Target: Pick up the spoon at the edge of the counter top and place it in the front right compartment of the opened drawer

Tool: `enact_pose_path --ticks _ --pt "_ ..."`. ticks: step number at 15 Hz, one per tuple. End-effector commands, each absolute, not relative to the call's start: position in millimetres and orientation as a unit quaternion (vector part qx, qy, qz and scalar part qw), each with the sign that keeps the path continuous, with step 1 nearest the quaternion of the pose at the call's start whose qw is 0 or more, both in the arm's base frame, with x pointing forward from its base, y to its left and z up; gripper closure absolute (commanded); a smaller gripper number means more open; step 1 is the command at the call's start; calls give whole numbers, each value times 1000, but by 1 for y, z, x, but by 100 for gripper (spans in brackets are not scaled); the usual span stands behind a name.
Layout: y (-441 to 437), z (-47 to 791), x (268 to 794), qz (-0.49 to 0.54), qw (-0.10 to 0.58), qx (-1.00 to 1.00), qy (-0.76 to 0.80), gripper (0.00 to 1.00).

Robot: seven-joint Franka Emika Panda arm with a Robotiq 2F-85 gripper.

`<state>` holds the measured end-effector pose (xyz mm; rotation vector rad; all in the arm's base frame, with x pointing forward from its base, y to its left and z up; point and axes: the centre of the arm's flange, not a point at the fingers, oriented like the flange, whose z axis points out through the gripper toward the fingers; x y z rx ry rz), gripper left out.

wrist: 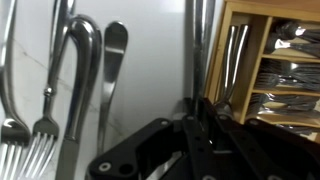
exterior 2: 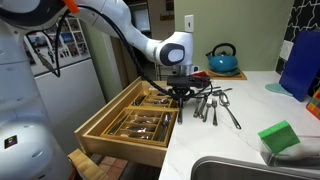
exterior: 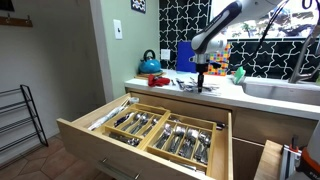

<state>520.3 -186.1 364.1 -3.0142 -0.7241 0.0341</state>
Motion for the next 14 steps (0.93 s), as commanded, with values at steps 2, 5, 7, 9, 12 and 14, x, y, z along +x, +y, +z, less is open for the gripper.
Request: enact_pose_path --ticks 2,5,7,9,12,14 --pt "-134 371 519 25 64 -972 -223 94" --pt "-111 352 528 33 51 -977 -206 95" --pt "-101 337 531 46 46 -977 -205 95" --pt "-94 321 532 60 52 -974 -211 96" --pt "-99 299 530 58 53 -975 -210 96" --pt "-96 305 533 61 56 -974 -211 89"
